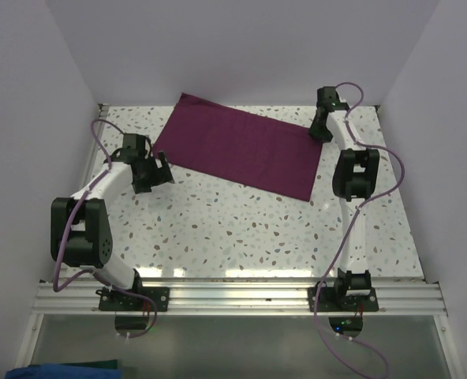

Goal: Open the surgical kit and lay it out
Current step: Open the surgical kit at the center of the board.

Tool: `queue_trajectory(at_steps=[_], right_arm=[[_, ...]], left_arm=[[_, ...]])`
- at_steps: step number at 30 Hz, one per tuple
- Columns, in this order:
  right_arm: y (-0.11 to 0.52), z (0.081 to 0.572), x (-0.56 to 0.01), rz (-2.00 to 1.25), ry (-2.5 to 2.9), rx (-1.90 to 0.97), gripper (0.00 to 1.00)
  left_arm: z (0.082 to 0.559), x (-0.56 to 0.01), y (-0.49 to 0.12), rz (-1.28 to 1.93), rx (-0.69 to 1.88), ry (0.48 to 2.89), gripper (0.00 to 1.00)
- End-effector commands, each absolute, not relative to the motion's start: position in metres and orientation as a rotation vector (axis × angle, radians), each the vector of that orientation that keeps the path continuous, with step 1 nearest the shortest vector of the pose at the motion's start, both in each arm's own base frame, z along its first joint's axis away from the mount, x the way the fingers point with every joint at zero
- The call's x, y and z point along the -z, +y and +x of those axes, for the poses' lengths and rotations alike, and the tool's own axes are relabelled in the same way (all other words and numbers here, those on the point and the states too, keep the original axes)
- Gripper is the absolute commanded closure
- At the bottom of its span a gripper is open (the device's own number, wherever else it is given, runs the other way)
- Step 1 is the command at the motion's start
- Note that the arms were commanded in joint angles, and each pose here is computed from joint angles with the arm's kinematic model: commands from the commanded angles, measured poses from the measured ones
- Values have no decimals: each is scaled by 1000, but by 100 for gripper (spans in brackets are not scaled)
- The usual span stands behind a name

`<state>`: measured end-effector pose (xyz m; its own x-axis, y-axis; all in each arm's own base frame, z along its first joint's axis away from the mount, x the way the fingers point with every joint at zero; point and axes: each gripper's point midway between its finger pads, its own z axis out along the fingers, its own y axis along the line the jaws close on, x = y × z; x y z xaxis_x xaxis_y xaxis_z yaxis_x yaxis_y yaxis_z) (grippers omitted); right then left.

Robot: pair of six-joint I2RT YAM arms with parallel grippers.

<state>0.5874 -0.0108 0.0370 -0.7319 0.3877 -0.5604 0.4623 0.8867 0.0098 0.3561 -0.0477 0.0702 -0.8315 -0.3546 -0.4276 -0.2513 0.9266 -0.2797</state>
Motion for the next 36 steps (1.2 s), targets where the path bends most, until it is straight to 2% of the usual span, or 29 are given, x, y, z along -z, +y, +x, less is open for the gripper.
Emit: queue_trajectory(at_steps=[1, 8, 11, 12, 20, 26, 36], right_arm=[[-12, 599, -49, 636, 2427, 160, 55], [-11, 601, -40, 638, 2436, 161, 68], [-11, 601, -38, 640, 2439, 160, 76], [-11, 601, -39, 638, 2437, 162, 82], [-12, 597, -39, 621, 2450, 176, 100], [-7, 598, -61, 617, 2428, 121, 100], [57, 575, -141, 482, 2378, -101, 100]], left_arm=[[360, -74, -48, -399, 282, 2590, 12], [362, -70, -48, -398, 277, 2601, 12], [364, -70, -48, -399, 279, 2602, 12], [365, -69, -48, -397, 281, 2602, 12], [369, -67, -50, -399, 289, 2606, 12], [375, -74, -50, -399, 288, 2592, 13], [431, -158, -45, -387, 275, 2391, 9]])
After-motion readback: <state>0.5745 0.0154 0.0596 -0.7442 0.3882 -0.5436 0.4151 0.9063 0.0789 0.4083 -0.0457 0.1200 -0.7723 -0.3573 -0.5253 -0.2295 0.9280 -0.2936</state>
